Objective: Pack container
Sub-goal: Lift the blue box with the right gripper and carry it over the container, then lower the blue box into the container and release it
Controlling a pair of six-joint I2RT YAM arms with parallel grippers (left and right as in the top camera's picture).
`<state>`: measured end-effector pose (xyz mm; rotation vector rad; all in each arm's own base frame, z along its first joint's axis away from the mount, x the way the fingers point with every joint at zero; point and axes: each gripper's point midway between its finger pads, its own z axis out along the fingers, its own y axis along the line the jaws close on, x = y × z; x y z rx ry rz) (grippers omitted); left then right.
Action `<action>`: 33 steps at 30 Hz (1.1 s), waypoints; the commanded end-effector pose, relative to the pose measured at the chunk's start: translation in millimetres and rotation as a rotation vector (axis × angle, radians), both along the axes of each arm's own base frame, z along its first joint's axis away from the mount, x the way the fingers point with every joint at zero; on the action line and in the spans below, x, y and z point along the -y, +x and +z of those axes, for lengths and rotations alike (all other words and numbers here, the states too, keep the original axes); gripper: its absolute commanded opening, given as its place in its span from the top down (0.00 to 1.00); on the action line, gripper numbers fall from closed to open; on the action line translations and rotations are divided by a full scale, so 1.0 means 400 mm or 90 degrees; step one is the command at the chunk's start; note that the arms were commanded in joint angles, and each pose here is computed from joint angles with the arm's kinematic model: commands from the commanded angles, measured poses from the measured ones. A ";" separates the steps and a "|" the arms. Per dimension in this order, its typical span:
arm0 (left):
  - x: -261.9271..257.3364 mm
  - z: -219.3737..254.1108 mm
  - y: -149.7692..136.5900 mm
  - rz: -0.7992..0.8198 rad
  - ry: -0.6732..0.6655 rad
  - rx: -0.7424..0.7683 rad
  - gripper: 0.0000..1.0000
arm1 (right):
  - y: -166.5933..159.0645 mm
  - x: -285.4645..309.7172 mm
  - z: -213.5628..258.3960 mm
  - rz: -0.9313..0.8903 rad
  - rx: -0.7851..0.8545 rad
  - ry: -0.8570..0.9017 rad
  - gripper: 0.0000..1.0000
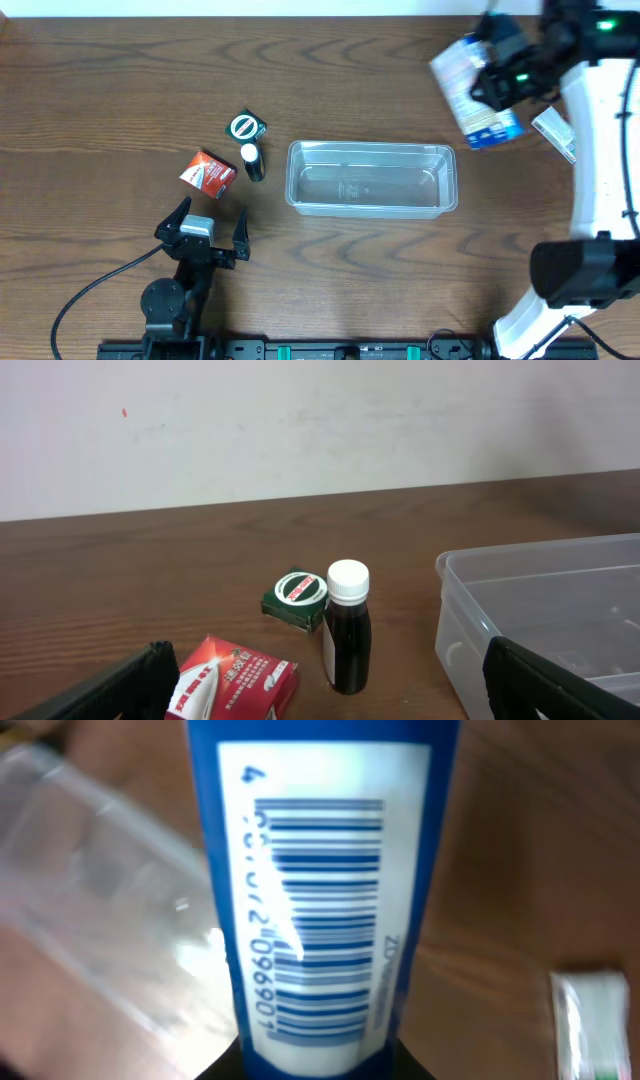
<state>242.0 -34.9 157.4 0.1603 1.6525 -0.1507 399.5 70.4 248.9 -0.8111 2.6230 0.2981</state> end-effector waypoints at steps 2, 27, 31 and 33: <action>0.000 -0.038 -0.001 -0.002 0.008 -0.027 0.02 | -0.064 -0.115 0.058 0.158 0.052 -0.036 0.83; 0.000 -0.038 -0.001 -0.002 0.008 -0.027 0.02 | -0.167 -0.251 -0.149 0.394 0.021 -0.373 0.88; 0.000 -0.038 -0.001 -0.002 0.008 -0.027 0.02 | -0.167 -0.256 -0.183 0.402 0.017 -0.369 0.91; 0.000 -0.038 -0.001 -0.002 0.008 -0.027 0.02 | -0.169 -0.267 -0.194 0.418 0.018 -0.357 0.94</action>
